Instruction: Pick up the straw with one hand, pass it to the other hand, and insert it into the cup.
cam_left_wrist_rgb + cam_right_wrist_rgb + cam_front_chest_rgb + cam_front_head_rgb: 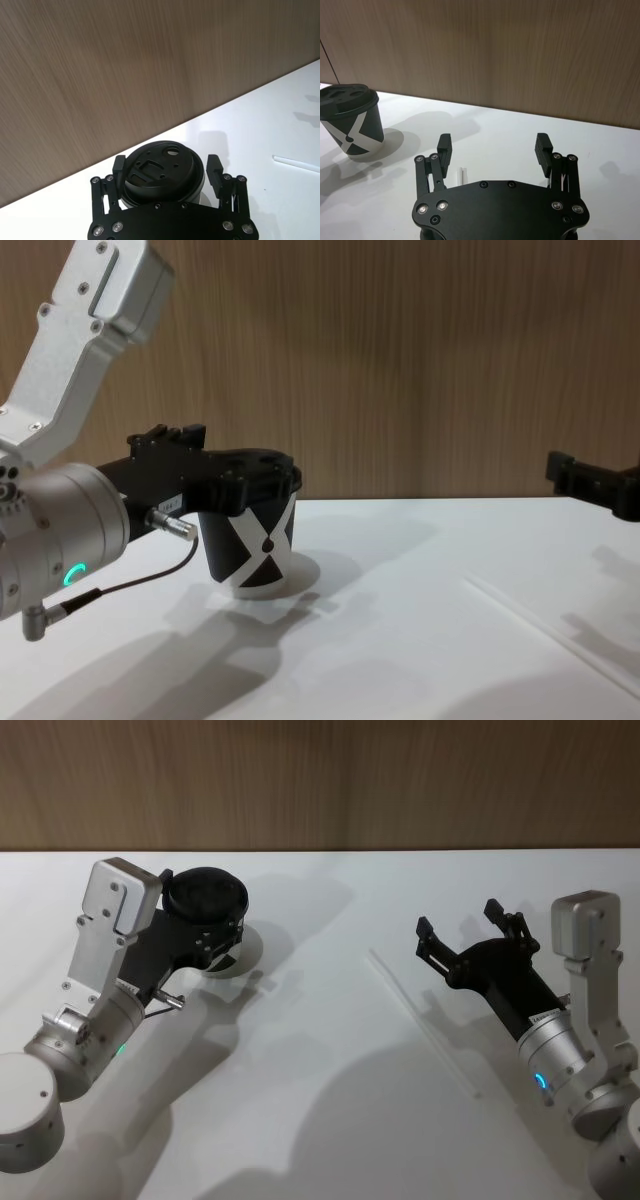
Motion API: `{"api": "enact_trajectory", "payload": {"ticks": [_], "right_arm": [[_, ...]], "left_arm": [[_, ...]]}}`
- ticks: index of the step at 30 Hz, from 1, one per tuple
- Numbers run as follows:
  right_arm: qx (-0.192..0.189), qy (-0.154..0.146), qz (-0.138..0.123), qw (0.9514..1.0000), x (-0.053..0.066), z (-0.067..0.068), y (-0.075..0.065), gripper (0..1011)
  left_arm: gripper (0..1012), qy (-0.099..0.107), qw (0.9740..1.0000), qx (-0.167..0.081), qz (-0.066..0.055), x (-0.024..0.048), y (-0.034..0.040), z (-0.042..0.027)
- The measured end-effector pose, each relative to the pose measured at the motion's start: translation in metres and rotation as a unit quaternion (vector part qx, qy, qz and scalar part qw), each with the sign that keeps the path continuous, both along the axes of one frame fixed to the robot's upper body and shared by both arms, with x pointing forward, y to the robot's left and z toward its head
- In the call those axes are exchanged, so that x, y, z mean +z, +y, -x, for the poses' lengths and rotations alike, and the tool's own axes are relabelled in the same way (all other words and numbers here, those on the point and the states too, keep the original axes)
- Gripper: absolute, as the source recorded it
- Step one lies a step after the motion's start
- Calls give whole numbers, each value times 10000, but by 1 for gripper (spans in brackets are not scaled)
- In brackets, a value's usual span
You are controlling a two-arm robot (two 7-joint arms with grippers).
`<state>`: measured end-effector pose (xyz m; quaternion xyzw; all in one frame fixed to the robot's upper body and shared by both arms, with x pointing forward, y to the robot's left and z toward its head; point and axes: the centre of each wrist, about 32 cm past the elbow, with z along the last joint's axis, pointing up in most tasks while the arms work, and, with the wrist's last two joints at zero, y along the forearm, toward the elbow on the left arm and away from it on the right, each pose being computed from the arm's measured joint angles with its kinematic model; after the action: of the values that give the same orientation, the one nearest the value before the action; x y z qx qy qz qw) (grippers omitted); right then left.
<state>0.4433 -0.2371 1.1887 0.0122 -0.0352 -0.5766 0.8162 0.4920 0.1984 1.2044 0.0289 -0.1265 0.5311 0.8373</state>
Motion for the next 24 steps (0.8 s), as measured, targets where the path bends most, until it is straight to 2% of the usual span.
{"api": "enact_trajectory", "payload": {"ticks": [24], "right_arm": [[0,0,0,10000,0,0,0,1001]], "left_arm": [[1003,0,10000,-1,0,0,0,0]]}}
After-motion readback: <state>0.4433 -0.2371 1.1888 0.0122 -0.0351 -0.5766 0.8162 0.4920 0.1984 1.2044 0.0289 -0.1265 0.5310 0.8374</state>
